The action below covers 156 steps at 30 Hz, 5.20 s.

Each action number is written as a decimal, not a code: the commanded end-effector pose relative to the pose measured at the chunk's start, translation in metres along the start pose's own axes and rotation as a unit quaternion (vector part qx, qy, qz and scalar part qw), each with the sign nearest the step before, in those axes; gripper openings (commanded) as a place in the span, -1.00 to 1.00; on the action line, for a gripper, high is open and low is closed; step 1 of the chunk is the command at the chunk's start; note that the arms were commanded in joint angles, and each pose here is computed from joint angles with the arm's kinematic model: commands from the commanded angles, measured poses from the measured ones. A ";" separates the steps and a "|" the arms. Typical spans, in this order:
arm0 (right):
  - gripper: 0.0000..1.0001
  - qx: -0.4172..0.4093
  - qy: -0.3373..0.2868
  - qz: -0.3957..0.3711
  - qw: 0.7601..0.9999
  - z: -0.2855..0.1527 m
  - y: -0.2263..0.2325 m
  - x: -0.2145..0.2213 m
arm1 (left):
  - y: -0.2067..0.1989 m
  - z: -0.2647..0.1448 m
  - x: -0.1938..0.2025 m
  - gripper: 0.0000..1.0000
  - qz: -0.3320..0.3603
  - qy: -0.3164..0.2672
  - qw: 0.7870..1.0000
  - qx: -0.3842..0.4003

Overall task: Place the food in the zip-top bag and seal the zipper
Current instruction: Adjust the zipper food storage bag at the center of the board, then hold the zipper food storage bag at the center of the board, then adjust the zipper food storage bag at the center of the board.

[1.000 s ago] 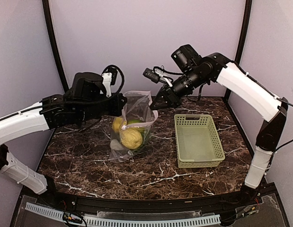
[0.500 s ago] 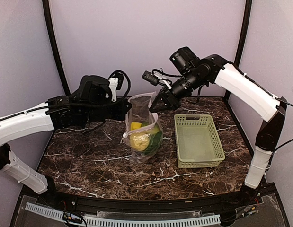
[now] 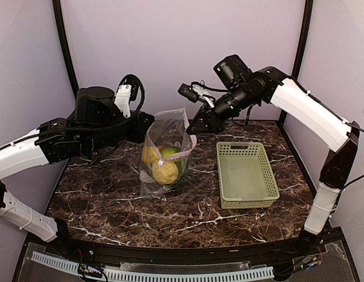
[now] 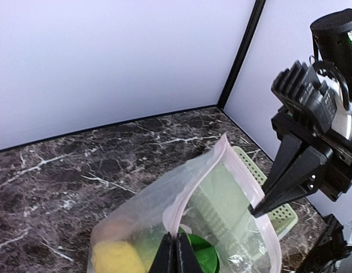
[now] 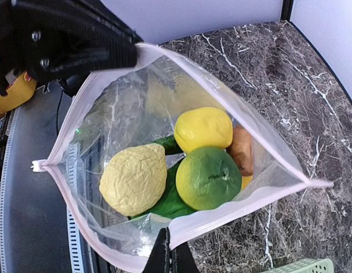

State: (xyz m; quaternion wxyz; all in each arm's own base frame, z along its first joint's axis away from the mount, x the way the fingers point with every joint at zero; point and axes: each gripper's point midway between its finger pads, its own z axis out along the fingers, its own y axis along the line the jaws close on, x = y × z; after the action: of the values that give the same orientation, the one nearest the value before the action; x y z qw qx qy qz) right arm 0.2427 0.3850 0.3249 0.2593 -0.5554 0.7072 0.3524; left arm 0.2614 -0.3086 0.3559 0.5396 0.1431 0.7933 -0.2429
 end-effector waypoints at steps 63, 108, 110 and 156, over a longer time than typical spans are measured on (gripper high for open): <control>-0.41 -0.033 -0.008 0.010 0.999 -0.002 0.018 -0.002 | 0.000 -0.068 0.095 -0.92 0.222 -0.092 0.970 -0.045; -0.62 -0.099 -0.101 -0.161 0.977 0.031 -0.010 0.052 | 0.034 -0.095 0.086 -0.99 0.172 -0.131 0.975 -0.044; -0.76 -0.092 -0.099 -0.162 0.977 0.032 -0.012 0.053 | 0.035 -0.095 0.086 -0.98 0.172 -0.131 0.975 -0.047; -1.00 0.014 -0.023 -0.208 0.978 -0.098 0.004 0.066 | -0.036 -0.037 0.046 -0.99 0.197 -0.082 0.971 0.112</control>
State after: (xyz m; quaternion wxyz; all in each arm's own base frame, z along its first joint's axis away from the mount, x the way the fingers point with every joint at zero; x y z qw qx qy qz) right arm 0.2385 0.2685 0.3263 0.3599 -0.6825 0.5768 0.2684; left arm 0.2014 -0.3099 0.3023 0.6085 0.3266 0.6951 -0.1998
